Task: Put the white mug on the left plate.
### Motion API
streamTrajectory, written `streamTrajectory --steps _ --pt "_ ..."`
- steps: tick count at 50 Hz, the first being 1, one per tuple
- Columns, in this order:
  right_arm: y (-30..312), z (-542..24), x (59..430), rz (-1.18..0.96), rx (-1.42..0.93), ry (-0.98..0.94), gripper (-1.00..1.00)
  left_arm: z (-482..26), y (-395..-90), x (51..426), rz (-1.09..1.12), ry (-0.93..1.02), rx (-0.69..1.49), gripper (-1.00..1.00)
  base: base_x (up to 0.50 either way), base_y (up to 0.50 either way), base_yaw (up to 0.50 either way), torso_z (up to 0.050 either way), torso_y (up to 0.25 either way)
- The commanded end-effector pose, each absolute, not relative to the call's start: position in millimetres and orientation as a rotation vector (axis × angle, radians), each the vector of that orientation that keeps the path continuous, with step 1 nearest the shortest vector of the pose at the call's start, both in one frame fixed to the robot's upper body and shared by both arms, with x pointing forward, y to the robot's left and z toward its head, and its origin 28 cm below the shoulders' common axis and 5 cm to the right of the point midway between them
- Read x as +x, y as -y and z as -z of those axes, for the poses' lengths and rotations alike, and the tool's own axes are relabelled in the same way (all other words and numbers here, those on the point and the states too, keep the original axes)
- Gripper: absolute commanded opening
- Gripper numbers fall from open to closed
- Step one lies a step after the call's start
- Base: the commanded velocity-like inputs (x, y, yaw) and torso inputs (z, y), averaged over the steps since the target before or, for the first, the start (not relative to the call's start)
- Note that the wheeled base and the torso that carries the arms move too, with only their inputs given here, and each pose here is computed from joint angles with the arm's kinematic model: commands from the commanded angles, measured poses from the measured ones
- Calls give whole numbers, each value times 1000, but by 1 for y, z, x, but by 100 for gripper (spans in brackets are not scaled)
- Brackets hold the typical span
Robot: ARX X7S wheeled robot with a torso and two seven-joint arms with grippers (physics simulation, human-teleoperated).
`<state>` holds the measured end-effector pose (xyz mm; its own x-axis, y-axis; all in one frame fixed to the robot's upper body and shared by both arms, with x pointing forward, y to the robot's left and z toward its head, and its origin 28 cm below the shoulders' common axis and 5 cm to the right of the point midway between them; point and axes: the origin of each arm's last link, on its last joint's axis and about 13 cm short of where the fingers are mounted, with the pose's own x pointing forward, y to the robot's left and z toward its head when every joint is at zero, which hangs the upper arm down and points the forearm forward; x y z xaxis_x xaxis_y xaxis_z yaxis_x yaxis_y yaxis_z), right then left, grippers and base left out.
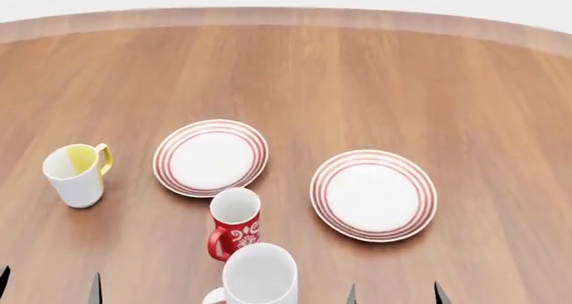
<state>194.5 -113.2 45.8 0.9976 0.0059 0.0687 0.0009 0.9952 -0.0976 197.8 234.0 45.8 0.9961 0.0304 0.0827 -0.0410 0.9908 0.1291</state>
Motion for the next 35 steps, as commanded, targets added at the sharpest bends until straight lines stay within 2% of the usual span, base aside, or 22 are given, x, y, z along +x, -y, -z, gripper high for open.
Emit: streamTrajectory --steps 1,35 --pt "112 -49 193 -10 -99 81 100 -48 -232 196 -25 90 134 100 500 0 0 0 0" --pt "113 -45 194 1 -86 78 100 -42 -229 195 -6 74 137 100 500 3 0 0 0"
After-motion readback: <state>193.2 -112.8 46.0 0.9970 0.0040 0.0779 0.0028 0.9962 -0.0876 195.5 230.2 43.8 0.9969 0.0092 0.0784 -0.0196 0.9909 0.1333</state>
